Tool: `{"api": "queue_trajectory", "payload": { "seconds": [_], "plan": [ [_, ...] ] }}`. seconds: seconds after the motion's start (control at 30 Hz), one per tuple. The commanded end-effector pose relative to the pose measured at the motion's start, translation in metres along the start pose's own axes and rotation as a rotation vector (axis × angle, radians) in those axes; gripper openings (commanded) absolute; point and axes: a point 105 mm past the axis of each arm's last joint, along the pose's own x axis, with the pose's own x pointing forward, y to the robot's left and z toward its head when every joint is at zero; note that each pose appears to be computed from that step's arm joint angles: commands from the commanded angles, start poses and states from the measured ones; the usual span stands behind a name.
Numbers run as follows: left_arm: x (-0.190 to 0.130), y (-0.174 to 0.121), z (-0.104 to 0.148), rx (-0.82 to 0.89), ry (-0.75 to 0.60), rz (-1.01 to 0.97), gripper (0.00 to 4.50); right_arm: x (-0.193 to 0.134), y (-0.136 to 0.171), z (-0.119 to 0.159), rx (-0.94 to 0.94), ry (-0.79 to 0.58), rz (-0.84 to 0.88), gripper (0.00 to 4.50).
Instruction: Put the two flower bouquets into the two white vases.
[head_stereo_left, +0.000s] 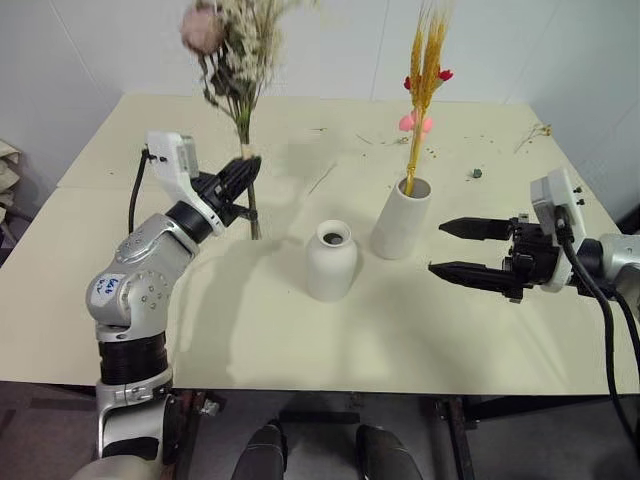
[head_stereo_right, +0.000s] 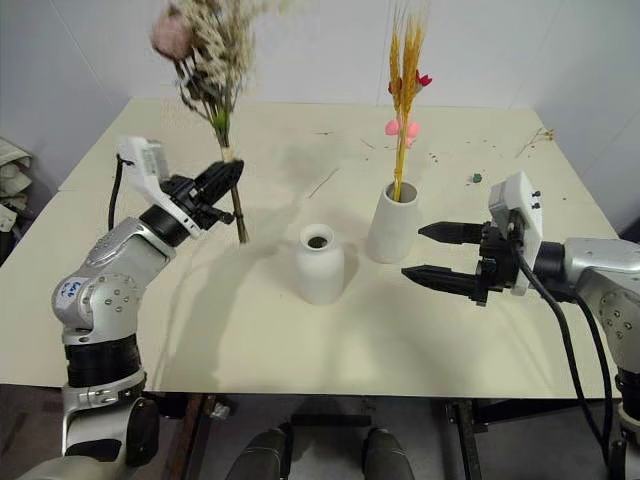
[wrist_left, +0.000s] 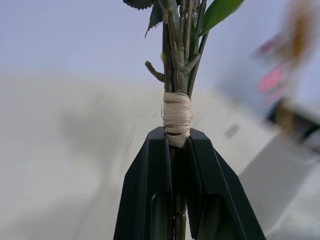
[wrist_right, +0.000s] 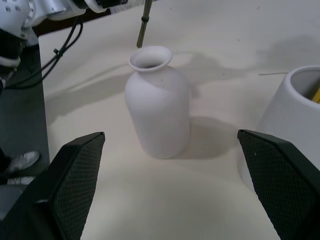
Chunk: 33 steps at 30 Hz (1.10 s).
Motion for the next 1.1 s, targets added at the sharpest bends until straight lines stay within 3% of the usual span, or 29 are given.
{"api": "queue_trajectory", "payload": {
  "seconds": [0.03,0.4,0.63,1.1],
  "plan": [
    [0.003,-0.024,0.034,-0.015,-0.206,-0.197,0.08,-0.003,0.009,0.017,-0.074,-0.069,0.008,4.50],
    [0.027,-0.070,0.020,-0.193,-0.164,-0.610,0.08,-0.009,0.028,0.028,-0.110,-0.181,-0.001,4.50],
    [0.039,-0.071,0.017,-0.224,-0.170,-0.682,0.08,-0.025,0.037,0.036,-0.117,-0.223,-0.011,4.50],
    [0.047,-0.072,-0.021,-0.211,-0.062,-0.717,0.08,-0.034,0.040,0.026,-0.107,-0.179,-0.100,4.50]
  ]
}}
